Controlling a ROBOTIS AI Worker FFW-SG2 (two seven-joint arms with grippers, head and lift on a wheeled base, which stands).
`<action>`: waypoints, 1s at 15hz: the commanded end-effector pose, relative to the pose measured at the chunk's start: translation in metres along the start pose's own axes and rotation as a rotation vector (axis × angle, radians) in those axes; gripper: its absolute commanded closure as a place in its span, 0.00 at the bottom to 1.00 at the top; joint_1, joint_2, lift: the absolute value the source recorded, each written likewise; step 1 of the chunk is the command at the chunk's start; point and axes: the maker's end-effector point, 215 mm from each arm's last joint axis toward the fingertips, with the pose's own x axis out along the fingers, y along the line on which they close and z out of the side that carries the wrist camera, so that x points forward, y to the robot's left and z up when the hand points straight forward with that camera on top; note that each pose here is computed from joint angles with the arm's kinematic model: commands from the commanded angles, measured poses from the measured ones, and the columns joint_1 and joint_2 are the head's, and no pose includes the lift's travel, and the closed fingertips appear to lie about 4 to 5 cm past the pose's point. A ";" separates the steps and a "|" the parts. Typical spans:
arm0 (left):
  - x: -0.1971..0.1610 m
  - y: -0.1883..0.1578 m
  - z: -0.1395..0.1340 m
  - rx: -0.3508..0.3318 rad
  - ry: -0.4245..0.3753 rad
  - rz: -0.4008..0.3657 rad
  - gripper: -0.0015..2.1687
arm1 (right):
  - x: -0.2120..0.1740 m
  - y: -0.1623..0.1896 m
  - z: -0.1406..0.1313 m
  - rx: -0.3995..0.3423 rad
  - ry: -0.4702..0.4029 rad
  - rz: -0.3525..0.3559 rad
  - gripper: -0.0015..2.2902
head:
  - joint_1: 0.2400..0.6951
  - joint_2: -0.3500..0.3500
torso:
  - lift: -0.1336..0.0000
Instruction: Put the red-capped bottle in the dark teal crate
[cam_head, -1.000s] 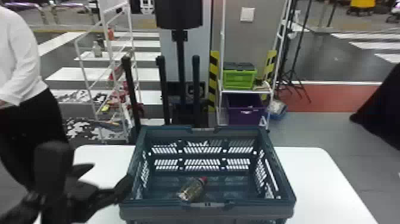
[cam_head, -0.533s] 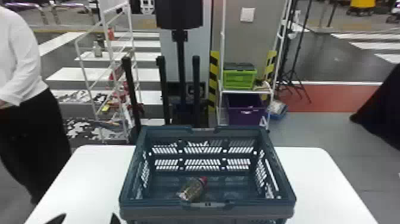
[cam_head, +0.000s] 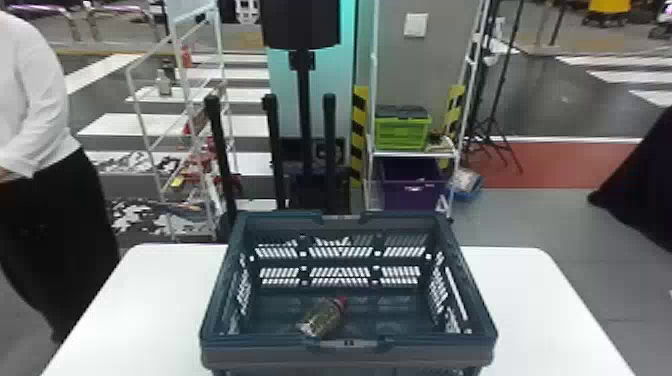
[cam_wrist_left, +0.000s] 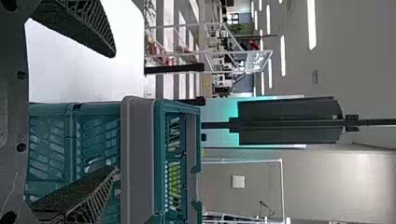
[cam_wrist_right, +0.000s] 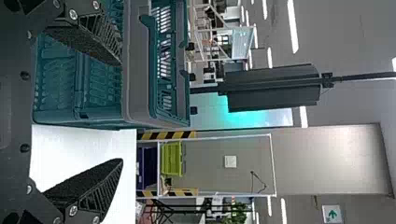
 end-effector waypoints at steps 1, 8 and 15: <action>-0.006 0.001 0.010 -0.004 -0.034 0.008 0.01 | 0.003 0.002 0.001 -0.003 -0.002 0.009 0.07 | 0.57 0.50 | 1.00; -0.008 0.000 0.009 -0.009 -0.034 0.010 0.01 | 0.006 0.005 -0.002 0.002 0.003 0.019 0.07 | 0.57 0.50 | 1.00; -0.008 -0.004 -0.001 -0.013 -0.018 0.006 0.01 | 0.006 0.006 -0.008 0.005 0.020 0.020 0.07 | 0.57 0.50 | 1.00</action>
